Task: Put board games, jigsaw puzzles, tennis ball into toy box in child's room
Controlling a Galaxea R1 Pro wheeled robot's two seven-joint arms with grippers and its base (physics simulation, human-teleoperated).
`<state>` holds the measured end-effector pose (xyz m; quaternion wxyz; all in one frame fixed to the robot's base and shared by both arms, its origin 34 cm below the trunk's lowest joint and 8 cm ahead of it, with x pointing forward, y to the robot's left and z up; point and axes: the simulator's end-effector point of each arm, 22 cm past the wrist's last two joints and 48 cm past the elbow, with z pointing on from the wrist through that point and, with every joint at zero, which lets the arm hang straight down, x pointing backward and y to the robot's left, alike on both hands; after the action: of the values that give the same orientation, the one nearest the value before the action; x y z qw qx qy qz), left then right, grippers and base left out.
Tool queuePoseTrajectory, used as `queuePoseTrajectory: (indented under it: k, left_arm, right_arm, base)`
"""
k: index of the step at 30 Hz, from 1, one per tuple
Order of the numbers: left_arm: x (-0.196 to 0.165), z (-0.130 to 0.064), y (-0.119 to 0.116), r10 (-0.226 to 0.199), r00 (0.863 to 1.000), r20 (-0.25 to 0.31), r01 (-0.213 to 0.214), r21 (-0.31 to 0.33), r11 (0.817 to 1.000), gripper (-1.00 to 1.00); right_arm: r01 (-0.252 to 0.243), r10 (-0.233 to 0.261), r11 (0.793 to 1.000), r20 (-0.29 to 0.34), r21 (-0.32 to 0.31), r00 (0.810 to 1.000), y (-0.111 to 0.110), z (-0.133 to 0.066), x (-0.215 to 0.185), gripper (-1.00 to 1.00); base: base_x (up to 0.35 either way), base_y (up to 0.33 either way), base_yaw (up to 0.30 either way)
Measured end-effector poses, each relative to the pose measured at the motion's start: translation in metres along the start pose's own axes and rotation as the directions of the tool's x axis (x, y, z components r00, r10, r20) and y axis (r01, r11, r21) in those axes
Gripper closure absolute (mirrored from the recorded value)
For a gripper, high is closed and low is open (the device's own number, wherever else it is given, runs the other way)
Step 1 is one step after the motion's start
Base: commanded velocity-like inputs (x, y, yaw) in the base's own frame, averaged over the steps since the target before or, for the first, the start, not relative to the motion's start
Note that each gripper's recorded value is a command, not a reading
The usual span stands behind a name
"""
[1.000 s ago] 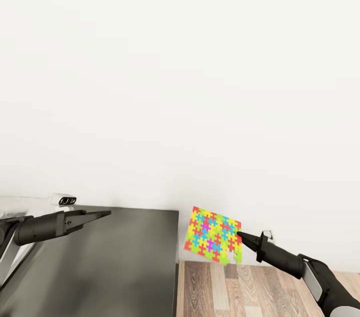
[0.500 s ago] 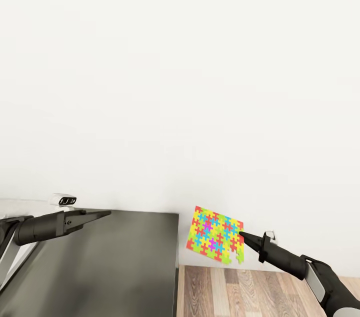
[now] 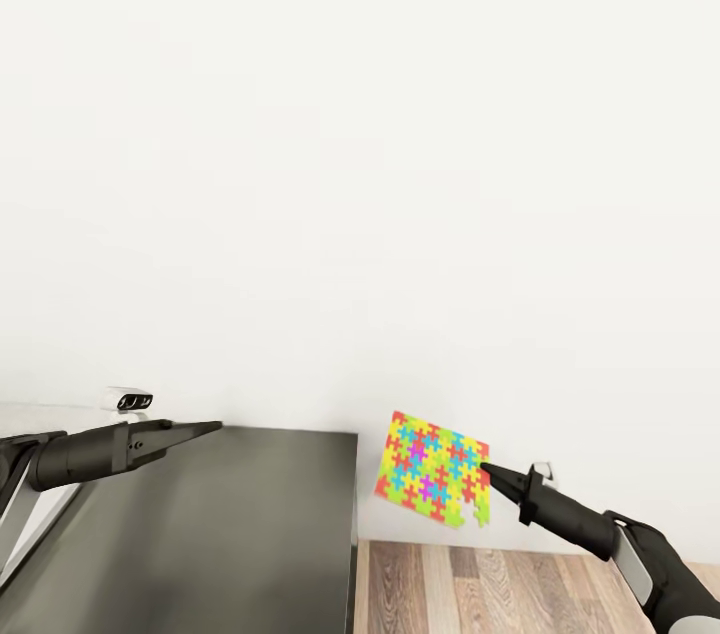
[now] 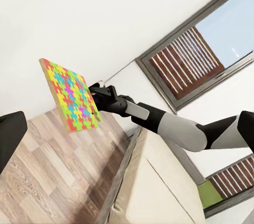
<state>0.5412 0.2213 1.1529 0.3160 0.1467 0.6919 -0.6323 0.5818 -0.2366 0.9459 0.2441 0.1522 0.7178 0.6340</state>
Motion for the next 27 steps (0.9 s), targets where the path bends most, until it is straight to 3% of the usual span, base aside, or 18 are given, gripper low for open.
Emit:
queuePoseTrajectory:
  k: [8, 11, 15, 27]
  left_arm:
    - [-0.002, -0.001, -0.006, 0.013, 1.0, 0.003, -0.013, 0.002, 1.0, -1.0]
    - [-0.003, -0.001, -0.008, 0.018, 1.0, 0.003, -0.018, 0.002, 1.0, -1.0]
    - [-0.004, -0.002, -0.011, 0.025, 1.0, 0.006, -0.025, 0.003, 1.0, -1.0]
    - [-0.009, -0.004, -0.021, 0.044, 0.999, 0.018, -0.045, 0.014, 0.999, -1.0]
  right_arm:
    - [0.012, -0.011, 1.0, 0.073, -0.018, 0.997, 0.009, -0.012, -0.019, 1.0]
    - [0.053, -0.051, 0.998, 0.088, -0.019, 0.995, 0.011, -0.013, -0.022, 1.0]
    - [0.091, -0.089, 0.996, 0.101, -0.02, 0.991, 0.015, -0.013, -0.025, 1.0]
    - [0.12, -0.117, 0.992, 0.109, -0.026, 0.987, 0.024, -0.014, -0.029, 1.0]
  base:
    - [0.0, 0.0, 0.0]
    - [0.0, 0.0, 0.0]
    - [0.0, 0.0, 0.0]
    - [0.0, 0.0, 0.0]
